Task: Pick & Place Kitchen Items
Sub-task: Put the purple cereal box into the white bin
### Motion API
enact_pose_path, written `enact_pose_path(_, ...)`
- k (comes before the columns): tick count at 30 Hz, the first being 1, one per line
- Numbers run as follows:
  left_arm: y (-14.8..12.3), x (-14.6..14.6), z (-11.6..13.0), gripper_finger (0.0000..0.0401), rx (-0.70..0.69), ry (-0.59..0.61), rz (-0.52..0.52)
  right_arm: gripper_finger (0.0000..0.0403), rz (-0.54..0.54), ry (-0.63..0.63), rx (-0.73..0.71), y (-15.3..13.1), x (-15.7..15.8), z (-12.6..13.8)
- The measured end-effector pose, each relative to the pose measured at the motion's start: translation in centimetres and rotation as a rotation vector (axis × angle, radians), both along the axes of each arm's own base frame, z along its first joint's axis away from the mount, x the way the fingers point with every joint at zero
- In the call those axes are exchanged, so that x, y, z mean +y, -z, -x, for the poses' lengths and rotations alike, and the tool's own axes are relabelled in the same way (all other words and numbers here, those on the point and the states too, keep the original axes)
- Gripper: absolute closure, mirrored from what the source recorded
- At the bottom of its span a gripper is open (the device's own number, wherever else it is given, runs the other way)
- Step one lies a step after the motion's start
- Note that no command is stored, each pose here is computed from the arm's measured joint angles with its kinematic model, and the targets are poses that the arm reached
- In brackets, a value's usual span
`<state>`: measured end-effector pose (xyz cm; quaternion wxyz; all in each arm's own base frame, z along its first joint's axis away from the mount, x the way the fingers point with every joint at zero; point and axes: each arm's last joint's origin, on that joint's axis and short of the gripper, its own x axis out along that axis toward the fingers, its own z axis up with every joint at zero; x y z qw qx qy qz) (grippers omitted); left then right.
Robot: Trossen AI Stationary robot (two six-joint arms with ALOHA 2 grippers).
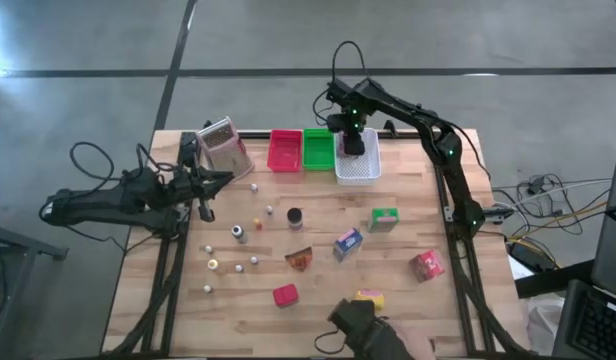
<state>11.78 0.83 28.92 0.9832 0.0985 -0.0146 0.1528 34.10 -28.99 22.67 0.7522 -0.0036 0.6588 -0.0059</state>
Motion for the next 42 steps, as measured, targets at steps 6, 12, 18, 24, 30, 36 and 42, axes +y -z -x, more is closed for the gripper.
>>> enact_pose_path(6,0.0,0.0,0.0,0.0362,0.000,0.000,0.001,0.0235,0.021,-0.008,0.013,0.6,-0.1,-0.3)
enact_pose_path(12,0.0,0.0,0.0,0.0362,0.000,0.000,0.002,0.0220,0.059,0.000,0.026,0.5,-0.2,-0.3)
enact_pose_path(18,0.0,0.0,0.0,0.0362,0.000,0.000,0.002,0.0200,0.075,0.082,0.021,0.5,-0.4,-0.4)
enact_pose_path(24,0.0,0.0,0.0,0.0362,0.000,0.001,0.003,0.0168,0.082,0.062,0.015,0.5,-0.4,-0.5)
enact_pose_path(30,0.0,0.0,0.0,0.0362,0.000,0.001,0.003,0.0132,0.116,0.042,0.038,0.4,-0.2,-0.7)
enact_pose_path(36,0.0,0.0,0.0,0.0362,0.001,0.000,0.001,0.0102,0.130,0.034,0.041,0.2,0.2,-0.9)
enact_pose_path(42,0.0,0.0,0.0,0.0362,-0.001,-0.001,0.006,0.0086,0.182,0.042,0.051,-0.9,0.4,-0.7)
